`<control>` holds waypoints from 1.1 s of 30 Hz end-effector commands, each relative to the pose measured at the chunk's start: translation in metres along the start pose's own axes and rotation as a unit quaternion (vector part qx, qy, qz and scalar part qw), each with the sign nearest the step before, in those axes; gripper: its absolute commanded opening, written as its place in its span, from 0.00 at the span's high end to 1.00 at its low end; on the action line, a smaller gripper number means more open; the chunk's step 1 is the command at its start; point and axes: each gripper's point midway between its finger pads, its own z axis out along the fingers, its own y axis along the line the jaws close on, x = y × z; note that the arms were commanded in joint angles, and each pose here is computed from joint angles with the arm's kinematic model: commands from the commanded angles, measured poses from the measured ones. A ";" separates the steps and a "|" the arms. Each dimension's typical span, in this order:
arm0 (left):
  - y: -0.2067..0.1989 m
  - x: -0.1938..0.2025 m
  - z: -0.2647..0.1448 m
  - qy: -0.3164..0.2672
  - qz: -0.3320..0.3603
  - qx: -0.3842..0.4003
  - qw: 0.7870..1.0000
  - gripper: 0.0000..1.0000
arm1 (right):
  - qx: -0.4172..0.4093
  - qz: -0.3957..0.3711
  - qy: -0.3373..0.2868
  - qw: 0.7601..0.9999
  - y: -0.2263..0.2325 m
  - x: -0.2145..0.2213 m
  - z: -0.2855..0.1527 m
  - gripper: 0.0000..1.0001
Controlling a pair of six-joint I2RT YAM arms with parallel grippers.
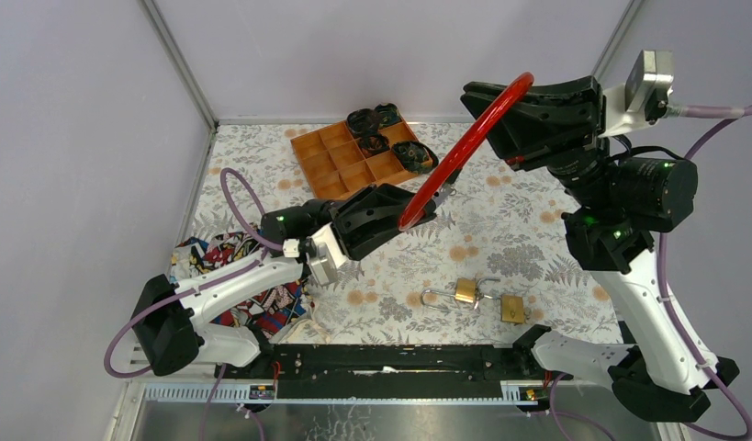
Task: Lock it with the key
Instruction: Lock the lock.
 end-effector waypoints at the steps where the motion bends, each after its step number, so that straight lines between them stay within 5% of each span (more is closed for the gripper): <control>1: 0.009 -0.013 0.001 -0.018 0.033 -0.020 0.999 1.00 | -0.020 0.003 -0.046 0.999 0.012 -0.026 0.004 1.00; 33: 0.030 -0.018 0.004 -0.024 0.099 -0.085 0.991 1.00 | 0.030 0.072 -0.009 0.997 -0.008 0.015 -0.009 1.00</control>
